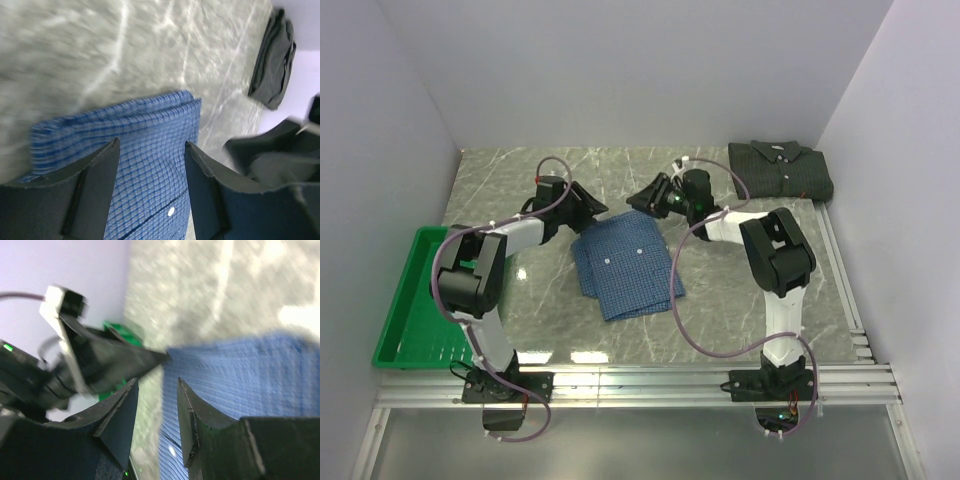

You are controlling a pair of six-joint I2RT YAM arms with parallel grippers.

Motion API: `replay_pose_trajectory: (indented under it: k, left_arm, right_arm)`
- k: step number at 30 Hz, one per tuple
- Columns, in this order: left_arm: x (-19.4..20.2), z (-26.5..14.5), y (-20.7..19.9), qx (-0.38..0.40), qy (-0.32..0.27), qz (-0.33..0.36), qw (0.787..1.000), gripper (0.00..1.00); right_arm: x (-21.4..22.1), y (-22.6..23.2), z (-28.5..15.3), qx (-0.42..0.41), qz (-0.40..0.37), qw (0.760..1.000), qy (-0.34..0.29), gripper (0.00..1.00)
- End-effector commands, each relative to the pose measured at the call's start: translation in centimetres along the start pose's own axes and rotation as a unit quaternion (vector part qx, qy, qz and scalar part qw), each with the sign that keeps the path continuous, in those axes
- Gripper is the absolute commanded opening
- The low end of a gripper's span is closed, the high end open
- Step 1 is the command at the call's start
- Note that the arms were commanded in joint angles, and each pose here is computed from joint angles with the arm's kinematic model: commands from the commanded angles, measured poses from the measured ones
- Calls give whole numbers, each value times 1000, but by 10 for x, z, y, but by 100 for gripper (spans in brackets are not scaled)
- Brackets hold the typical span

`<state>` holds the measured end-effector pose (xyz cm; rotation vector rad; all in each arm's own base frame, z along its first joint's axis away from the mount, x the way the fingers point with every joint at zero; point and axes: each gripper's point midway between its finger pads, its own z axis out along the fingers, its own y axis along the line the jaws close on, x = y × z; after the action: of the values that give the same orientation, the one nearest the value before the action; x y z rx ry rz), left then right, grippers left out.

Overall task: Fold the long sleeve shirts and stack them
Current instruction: Fold the shirt

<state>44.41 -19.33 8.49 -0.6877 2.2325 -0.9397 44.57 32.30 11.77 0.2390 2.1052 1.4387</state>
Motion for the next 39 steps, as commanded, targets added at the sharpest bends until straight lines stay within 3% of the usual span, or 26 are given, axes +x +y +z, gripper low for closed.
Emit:
replay_pose_trajectory:
  k: [1,12,18,24,27,30,36,39]
  left_arm:
    - [7,3,-14,16,0,17,1000,60]
    - [18,37,40,-53,11,-12,998,59]
    - [1,29,25,-41,-10,-4,999,64]
    - [-9,-14,-24,-35,-50,22,998,82]
    - [13,-40,-33,-67,-60,30,996,89]
    - [50,-62,-25,-104,-31,32,994,98]
    - [104,-94,18,-161,4,49,986,93]
    - [121,-98,39,-171,24,51,984,79]
  right_arm:
    - [-16,5,14,-15,-5,1000,-7,44]
    - [-27,-62,24,49,57,997,-34,43]
    - [-43,-67,-1,67,41,995,-54,43]
    - [-33,-41,-44,101,-43,993,-48,43]
    - [-13,-48,-79,144,-61,987,-41,43]
    - [12,-65,-114,209,-82,974,-18,44]
    - [63,-78,-161,261,-102,958,53,46]
    - [84,-78,-171,263,-107,955,81,47]
